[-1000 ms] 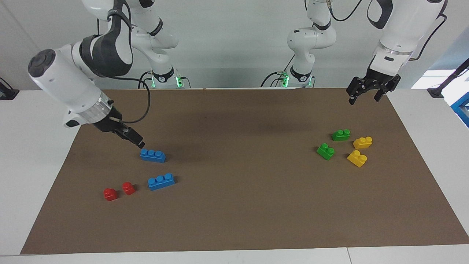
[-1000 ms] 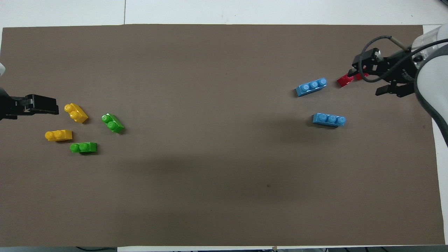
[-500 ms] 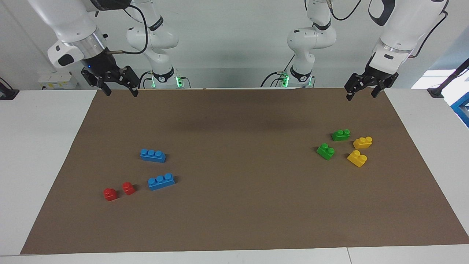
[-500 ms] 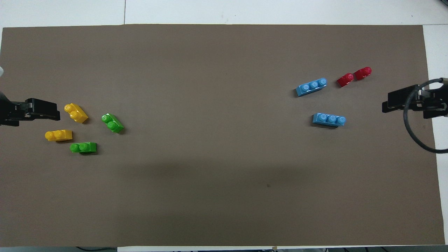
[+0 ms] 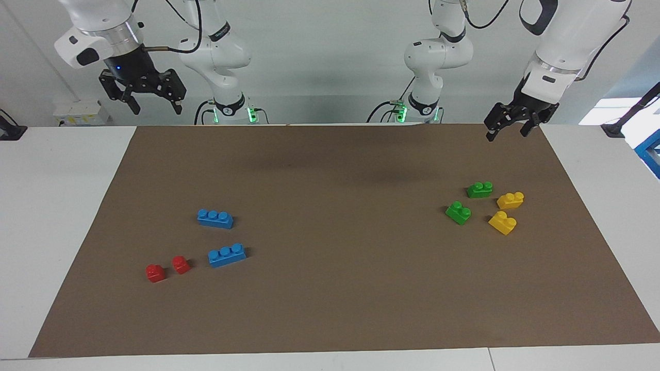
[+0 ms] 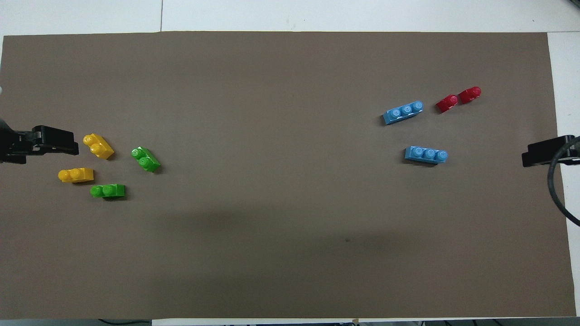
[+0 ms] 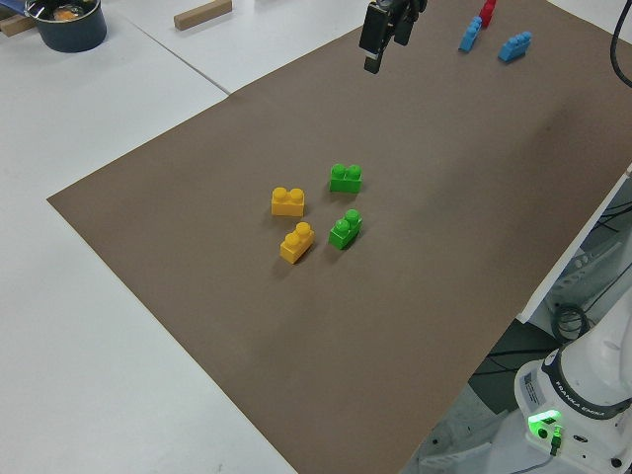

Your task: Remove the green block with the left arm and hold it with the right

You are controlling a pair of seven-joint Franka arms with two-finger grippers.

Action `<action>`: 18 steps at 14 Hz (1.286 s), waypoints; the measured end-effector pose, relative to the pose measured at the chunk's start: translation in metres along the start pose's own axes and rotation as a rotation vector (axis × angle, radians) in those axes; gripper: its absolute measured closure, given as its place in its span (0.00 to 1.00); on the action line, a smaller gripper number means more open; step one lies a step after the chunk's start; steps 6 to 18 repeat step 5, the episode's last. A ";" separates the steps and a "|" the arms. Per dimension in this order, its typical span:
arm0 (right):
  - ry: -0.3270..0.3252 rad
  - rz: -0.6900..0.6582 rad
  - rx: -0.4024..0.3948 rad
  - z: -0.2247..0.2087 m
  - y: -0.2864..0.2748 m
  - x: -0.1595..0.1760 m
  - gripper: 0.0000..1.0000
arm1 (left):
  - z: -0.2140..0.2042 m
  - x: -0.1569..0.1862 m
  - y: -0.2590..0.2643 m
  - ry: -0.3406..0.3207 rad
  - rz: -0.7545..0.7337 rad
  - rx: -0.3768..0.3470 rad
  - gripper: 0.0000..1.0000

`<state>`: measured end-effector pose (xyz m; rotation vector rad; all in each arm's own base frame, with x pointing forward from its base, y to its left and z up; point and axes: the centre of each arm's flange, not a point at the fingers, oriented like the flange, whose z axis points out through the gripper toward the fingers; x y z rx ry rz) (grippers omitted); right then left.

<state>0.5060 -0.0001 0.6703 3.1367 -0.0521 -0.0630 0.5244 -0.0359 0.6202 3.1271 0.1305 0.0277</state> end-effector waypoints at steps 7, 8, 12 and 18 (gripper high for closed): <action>-0.007 0.019 -0.002 0.004 0.006 0.000 0.00 | 0.000 0.000 0.000 -0.002 0.000 0.000 0.00; -0.007 0.019 -0.002 0.004 0.006 0.000 0.00 | 0.000 0.000 0.000 -0.002 0.000 0.000 0.00; -0.007 0.019 -0.002 0.004 0.006 0.000 0.00 | 0.000 0.000 0.000 -0.002 0.000 0.000 0.00; -0.007 0.019 -0.002 0.004 0.006 0.000 0.00 | 0.000 0.000 0.000 -0.002 0.000 0.000 0.00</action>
